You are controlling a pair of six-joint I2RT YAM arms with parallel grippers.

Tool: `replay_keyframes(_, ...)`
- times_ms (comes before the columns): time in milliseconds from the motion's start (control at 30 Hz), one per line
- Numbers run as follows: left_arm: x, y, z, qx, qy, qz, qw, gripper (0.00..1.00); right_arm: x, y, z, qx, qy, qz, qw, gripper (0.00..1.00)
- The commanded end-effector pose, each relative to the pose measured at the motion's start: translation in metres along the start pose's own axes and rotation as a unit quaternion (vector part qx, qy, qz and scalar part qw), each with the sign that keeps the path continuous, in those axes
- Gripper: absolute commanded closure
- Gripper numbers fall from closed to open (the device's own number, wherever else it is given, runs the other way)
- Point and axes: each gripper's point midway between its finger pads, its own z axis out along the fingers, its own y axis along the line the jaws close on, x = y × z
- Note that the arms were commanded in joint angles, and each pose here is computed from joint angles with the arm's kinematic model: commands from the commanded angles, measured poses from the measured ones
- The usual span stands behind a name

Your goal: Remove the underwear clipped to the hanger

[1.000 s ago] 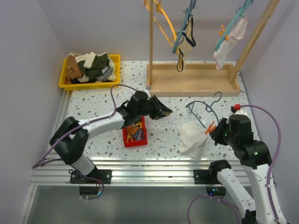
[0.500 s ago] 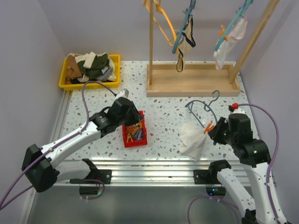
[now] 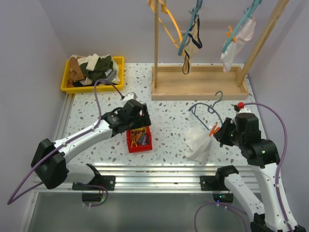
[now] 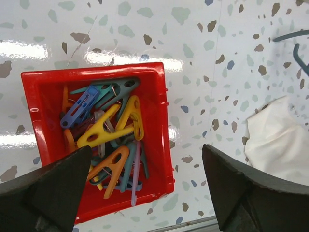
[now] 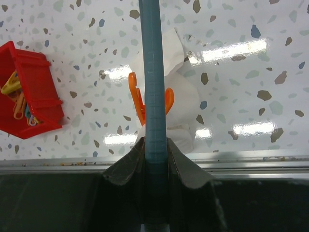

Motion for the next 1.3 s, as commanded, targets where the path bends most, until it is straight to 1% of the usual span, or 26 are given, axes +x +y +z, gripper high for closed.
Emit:
replay_keyframes(0, -0.031, -0.021, -0.014, 0.021, -0.036, -0.013, 0.999, 0.0, -0.014, 0.011, -0.006, -0.023, -0.016, -0.018, 0.999, 1.0)
replay_keyframes(100, -0.034, -0.04, -0.019, 0.058, -0.027, -0.026, 0.998, 0.0, -0.011, 0.018, -0.004, -0.043, -0.004, -0.026, 0.999, 1.0)
replay_keyframes(167, -0.033, -0.063, -0.025, 0.105, -0.012, -0.029, 0.994, 0.0, -0.009, 0.024, -0.004, -0.061, -0.002, -0.029, 0.998, 1.0)
replay_keyframes(200, -0.04, -0.084, -0.028, 0.149, -0.02, -0.031, 0.988, 0.0, -0.009, 0.025, -0.002, -0.063, 0.0, -0.03, 0.998, 1.0)
replay_keyframes(233, -0.034, -0.102, -0.034, 0.193, -0.003, -0.024, 0.981, 0.0, -0.008, 0.026, -0.001, -0.067, 0.003, -0.032, 0.997, 1.0)
replay_keyframes(267, -0.028, -0.118, -0.034, 0.22, 0.004, -0.008, 0.976, 0.0, -0.008, 0.032, -0.001, -0.084, 0.004, -0.034, 0.996, 1.0)
replay_keyframes(300, -0.033, -0.142, -0.041, 0.269, -0.005, -0.001, 0.963, 0.0, -0.007, 0.034, 0.0, -0.089, 0.007, -0.035, 0.995, 1.0)
replay_keyframes(333, -0.026, -0.157, -0.046, 0.3, 0.011, 0.011, 0.954, 0.0, -0.006, 0.035, 0.001, -0.093, 0.009, -0.035, 0.995, 1.0)
replay_keyframes(367, -0.012, -0.169, -0.039, 0.311, 0.03, 0.024, 0.949, 0.0, -0.005, 0.036, 0.001, -0.098, 0.012, -0.037, 0.994, 1.0)
replay_keyframes(400, -0.018, -0.188, -0.046, 0.339, 0.024, 0.03, 0.94, 0.0, -0.004, 0.04, 0.002, -0.106, 0.017, -0.039, 0.993, 1.0)
replay_keyframes(433, -0.008, -0.202, -0.05, 0.357, 0.039, 0.042, 0.932, 0.0, -0.004, 0.04, 0.001, -0.108, 0.016, -0.04, 0.993, 1.0)
replay_keyframes(467, 0.002, -0.209, -0.036, 0.351, 0.053, 0.053, 0.933, 0.0, -0.004, 0.04, 0.001, -0.109, 0.016, -0.042, 0.993, 1.0)
replay_keyframes(500, 0.004, -0.219, -0.036, 0.358, 0.056, 0.06, 0.93, 0.0, -0.004, 0.04, 0.001, -0.11, 0.016, -0.042, 0.993, 1.0)
replay_keyframes(533, -0.004, -0.237, -0.045, 0.378, 0.045, 0.066, 0.922, 0.0, -0.003, 0.04, 0.001, -0.109, 0.017, -0.044, 0.993, 1.0)
replay_keyframes(567, 0.008, -0.247, -0.037, 0.382, 0.054, 0.082, 0.919, 0.0, -0.002, 0.039, 0.002, -0.107, 0.019, -0.043, 0.993, 1.0)
replay_keyframes(600, 0.001, -0.263, -0.045, 0.401, 0.045, 0.087, 0.911, 0.0, -0.002, 0.039, 0.002, -0.106, 0.02, -0.043, 0.993, 1.0)
replay_keyframes(700, 0.015, -0.289, -0.039, 0.423, 0.049, 0.134, 0.895, 0.0, 0.001, 0.038, 0.002, -0.104, 0.026, -0.044, 0.993, 1.0)
replay_keyframes(733, 0.011, -0.293, -0.044, 0.431, 0.045, 0.133, 0.892, 0.0, 0.001, 0.038, 0.002, -0.103, 0.026, -0.043, 0.993, 1.0)
replay_keyframes(800, 0.017, -0.3, -0.041, 0.44, 0.042, 0.159, 0.883, 0.0, 0.0, 0.038, 0.003, -0.102, 0.027, -0.043, 0.993, 1.0)
replay_keyframes(833, 0.022, -0.303, -0.045, 0.453, 0.047, 0.168, 0.875, 0.0, -0.001, 0.038, 0.002, -0.103, 0.026, -0.044, 0.993, 1.0)
replay_keyframes(967, 0.029, -0.312, -0.058, 0.494, 0.03, 0.196, 0.846, 0.0, 0.0, 0.038, 0.001, -0.102, 0.027, -0.043, 0.993, 1.0)
replay_keyframes(1033, 0.037, -0.313, -0.059, 0.5, 0.035, 0.204, 0.841, 0.02, 0.001, 0.038, 0.001, -0.101, 0.028, -0.043, 0.994, 1.0)
replay_keyframes(1267, 0.05, -0.316, -0.06, 0.508, 0.04, 0.218, 0.833, 0.08, 0.001, 0.038, 0.002, -0.102, 0.03, -0.04, 0.994, 1.0)
